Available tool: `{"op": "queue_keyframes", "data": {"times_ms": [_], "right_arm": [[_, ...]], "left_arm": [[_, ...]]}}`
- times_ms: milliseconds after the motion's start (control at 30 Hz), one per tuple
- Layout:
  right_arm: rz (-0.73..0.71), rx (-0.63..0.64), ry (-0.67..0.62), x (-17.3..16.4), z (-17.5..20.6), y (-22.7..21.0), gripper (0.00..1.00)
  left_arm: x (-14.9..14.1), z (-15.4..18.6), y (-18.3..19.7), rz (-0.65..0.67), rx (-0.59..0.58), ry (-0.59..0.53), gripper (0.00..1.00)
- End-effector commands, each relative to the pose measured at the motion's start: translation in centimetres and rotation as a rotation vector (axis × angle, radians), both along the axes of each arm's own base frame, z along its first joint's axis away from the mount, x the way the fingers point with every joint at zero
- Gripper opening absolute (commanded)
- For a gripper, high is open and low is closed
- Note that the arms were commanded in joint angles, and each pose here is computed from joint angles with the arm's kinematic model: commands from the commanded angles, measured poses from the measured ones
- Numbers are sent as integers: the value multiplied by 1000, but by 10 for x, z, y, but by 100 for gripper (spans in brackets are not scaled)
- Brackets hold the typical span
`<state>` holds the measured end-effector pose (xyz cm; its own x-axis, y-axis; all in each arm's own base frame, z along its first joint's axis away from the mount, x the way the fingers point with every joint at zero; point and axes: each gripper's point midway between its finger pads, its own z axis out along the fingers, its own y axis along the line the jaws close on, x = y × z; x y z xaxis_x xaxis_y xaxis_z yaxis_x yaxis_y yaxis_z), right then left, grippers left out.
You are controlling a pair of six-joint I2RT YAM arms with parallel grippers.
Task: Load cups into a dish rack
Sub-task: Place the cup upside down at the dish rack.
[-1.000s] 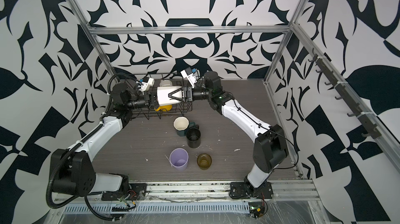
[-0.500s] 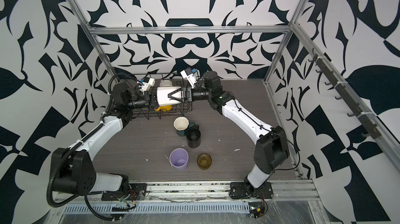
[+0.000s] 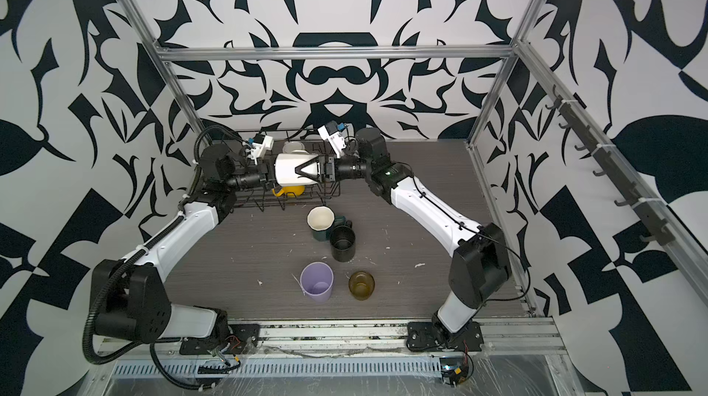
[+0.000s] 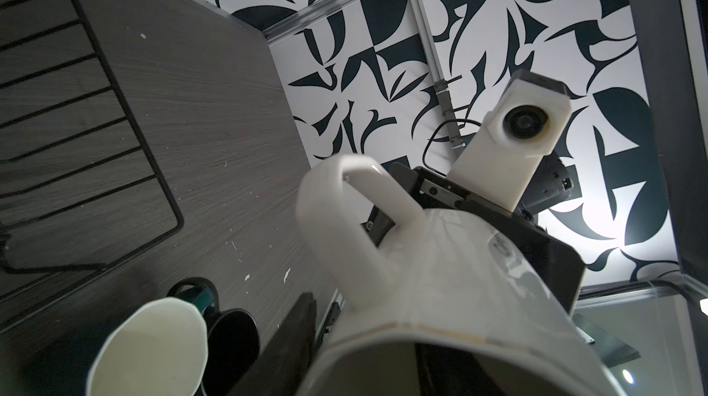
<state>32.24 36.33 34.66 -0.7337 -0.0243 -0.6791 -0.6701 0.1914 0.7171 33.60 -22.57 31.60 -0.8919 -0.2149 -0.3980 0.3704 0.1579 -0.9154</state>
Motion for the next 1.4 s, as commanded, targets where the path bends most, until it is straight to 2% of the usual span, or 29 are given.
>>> {"op": "queue_keyframes", "data": {"times_ms": [0, 533, 800, 933, 1133, 1367], "right_arm": [[-56, 65, -140, -3, 50, -16, 0], [-97, 61, -147, 2, 54, -29, 0], [-103, 57, -151, 2, 54, -30, 0], [-108, 54, -155, 3, 55, -31, 0], [-128, 25, -167, 6, 53, -33, 0], [-187, -64, -192, 15, 45, -40, 0]], "left_arm": [[-3, 26, -2, -8, -9, -86, 52], [7, 16, 8, 62, 35, -57, 64], [18, 7, 21, 143, 75, -31, 68], [28, -4, 38, 253, 160, -8, 73], [40, -21, 84, 509, 376, 13, 87], [32, -11, 138, 749, 520, -33, 96]]}}
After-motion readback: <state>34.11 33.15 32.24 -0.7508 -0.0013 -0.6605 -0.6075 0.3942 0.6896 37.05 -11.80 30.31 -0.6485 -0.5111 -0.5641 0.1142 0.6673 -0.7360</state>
